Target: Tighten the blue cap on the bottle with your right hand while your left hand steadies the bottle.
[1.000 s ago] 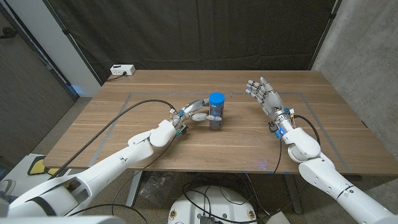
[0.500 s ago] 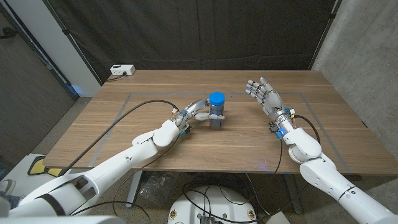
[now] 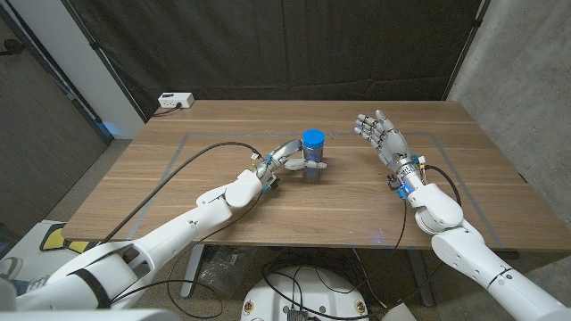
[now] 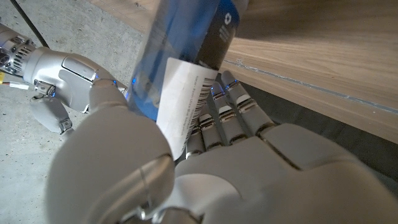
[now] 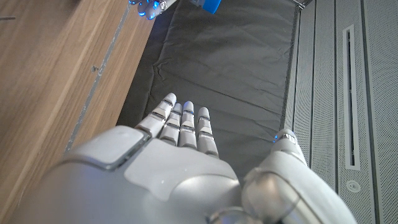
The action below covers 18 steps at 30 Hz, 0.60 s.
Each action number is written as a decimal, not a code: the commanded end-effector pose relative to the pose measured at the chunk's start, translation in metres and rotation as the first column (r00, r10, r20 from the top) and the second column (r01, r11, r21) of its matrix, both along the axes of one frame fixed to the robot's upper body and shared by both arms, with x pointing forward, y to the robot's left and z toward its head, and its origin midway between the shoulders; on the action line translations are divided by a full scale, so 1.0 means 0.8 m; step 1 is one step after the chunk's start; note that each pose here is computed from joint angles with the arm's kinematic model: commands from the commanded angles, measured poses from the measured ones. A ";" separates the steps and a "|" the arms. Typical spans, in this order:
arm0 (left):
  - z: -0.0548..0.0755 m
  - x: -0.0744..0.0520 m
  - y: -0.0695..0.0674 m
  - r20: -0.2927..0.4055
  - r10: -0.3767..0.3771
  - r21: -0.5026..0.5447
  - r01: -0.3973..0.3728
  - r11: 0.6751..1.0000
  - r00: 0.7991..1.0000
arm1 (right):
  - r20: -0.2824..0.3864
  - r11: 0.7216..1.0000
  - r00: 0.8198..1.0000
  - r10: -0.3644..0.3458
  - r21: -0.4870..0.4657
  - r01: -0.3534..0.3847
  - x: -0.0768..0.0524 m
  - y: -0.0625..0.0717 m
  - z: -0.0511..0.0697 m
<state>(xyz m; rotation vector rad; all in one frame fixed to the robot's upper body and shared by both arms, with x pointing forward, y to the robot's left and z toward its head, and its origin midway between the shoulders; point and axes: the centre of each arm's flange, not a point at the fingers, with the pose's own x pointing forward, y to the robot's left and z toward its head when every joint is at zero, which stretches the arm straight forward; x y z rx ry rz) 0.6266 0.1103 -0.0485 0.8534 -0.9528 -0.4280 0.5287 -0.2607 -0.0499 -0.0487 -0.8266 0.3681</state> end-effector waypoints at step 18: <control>0.018 0.017 0.002 -0.077 -0.055 -0.126 0.045 0.991 0.996 | 0.026 1.000 1.000 0.008 0.020 -0.008 0.001 0.009 0.015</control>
